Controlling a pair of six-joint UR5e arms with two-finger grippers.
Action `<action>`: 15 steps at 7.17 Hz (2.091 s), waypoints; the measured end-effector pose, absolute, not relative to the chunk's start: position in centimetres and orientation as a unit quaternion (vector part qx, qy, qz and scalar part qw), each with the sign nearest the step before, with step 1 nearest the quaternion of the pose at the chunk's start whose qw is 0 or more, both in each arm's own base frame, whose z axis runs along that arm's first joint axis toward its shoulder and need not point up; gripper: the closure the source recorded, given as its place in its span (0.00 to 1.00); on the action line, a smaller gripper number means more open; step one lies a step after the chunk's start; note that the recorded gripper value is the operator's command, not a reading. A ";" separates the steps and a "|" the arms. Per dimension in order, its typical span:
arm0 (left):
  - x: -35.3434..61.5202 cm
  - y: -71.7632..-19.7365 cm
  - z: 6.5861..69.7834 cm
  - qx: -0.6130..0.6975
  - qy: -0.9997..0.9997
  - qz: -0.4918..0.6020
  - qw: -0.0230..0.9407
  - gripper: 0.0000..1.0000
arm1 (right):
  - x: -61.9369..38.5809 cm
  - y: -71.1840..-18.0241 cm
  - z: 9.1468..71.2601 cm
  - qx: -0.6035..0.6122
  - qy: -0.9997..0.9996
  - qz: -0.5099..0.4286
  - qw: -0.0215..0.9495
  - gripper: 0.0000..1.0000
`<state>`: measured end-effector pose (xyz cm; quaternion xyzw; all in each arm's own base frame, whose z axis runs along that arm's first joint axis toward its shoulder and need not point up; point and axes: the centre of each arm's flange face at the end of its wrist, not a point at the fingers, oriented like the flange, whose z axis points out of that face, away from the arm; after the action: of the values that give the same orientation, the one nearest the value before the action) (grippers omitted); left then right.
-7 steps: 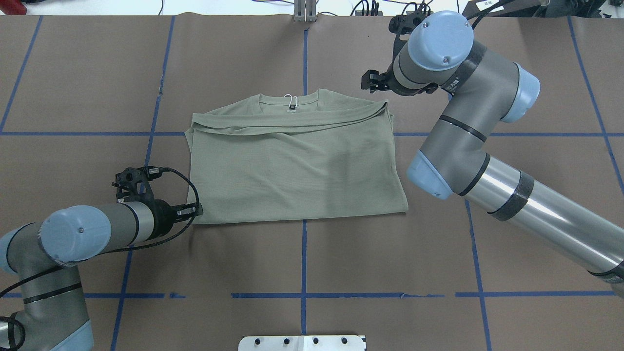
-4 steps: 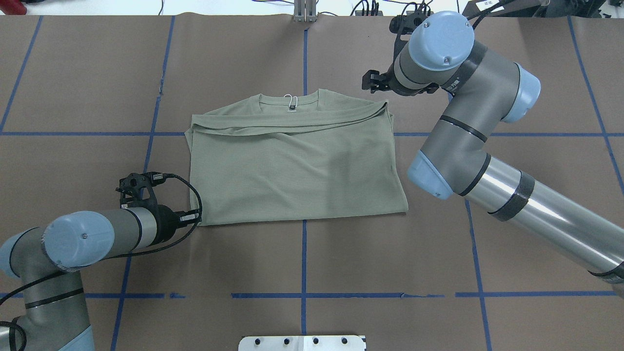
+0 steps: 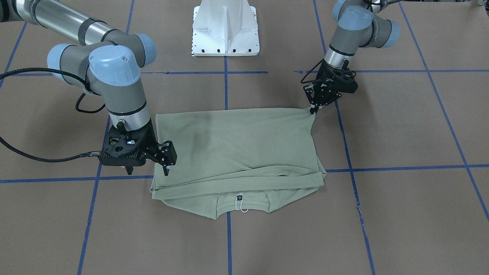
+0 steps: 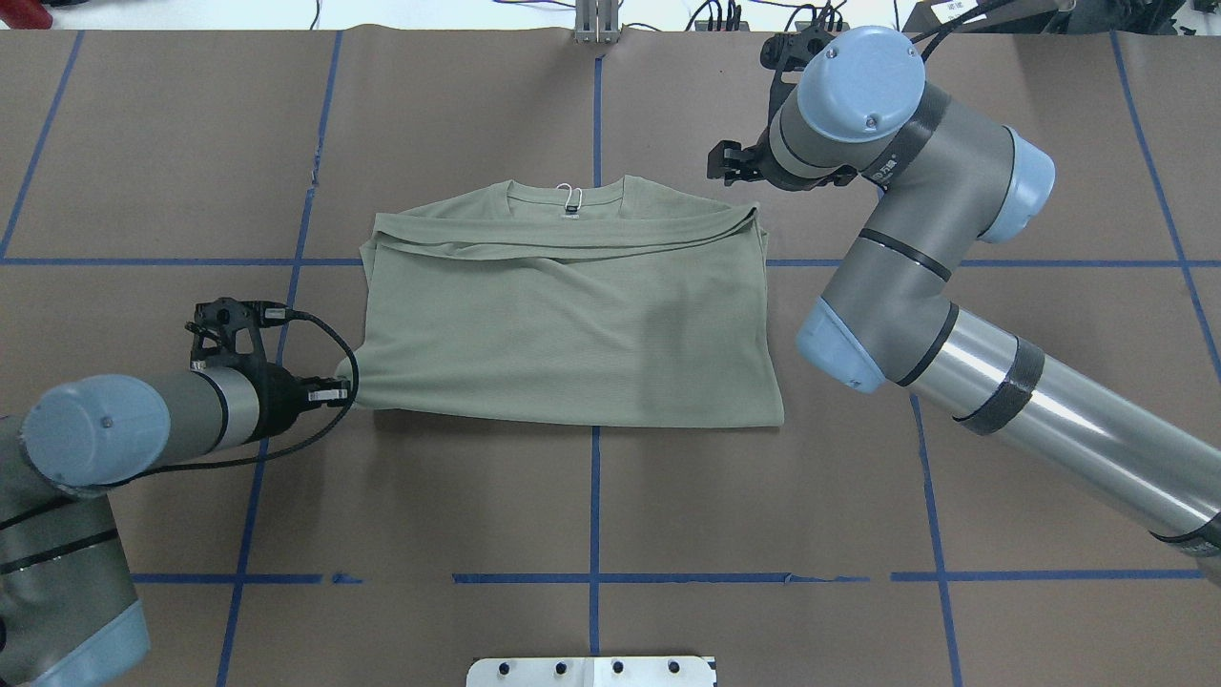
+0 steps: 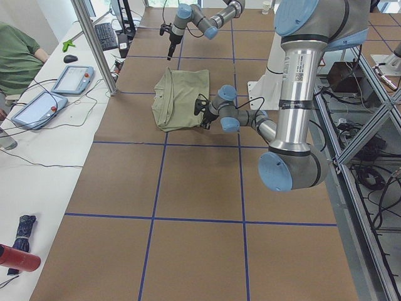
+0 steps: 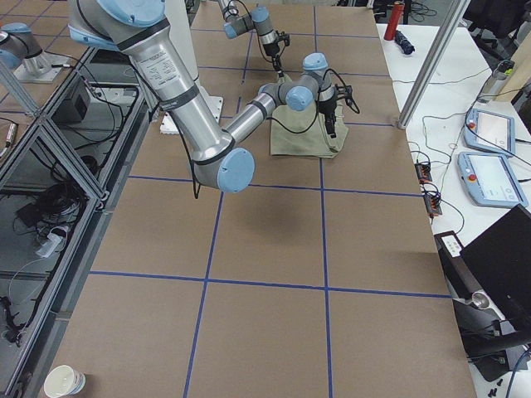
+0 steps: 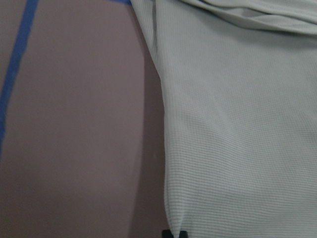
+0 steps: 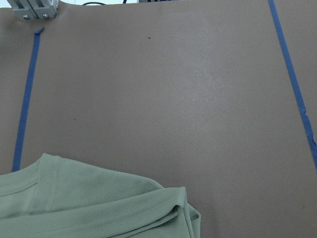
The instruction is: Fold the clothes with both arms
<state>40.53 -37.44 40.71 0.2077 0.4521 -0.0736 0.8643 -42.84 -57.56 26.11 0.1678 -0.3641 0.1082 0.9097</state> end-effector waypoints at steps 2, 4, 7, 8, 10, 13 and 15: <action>36.1 -45.3 42.9 0.272 0.391 -0.060 0.877 1.00 | -43.0 -57.4 26.1 0.168 -0.365 0.108 0.910 0.00; 36.4 -57.9 42.9 0.313 0.331 -0.058 0.888 1.00 | -43.1 -57.2 25.8 0.168 -0.367 0.107 0.909 0.00; 37.5 -71.6 41.7 0.331 0.281 -0.036 0.900 0.01 | -43.4 -56.7 25.2 0.169 -0.373 0.105 0.906 0.01; 36.4 -72.7 41.9 0.343 0.278 -0.017 0.897 0.00 | -43.9 -56.6 24.9 0.163 -0.376 0.115 0.905 0.03; 33.7 -71.5 41.3 0.346 0.348 0.019 0.871 0.00 | -46.5 -57.0 22.6 0.137 -0.394 0.169 0.893 0.23; 29.5 -66.8 40.6 0.321 0.437 0.032 0.840 0.00 | -54.7 -59.0 19.6 0.108 -0.437 0.261 0.854 0.35; 29.8 -65.5 39.9 0.306 0.459 0.009 0.834 0.00 | -58.7 -57.9 20.1 0.104 -0.432 0.269 0.855 0.35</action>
<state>29.83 -65.55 39.90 0.3057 0.4592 0.0090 0.8340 -58.75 -57.90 20.09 0.1039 -0.4317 0.2685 0.8548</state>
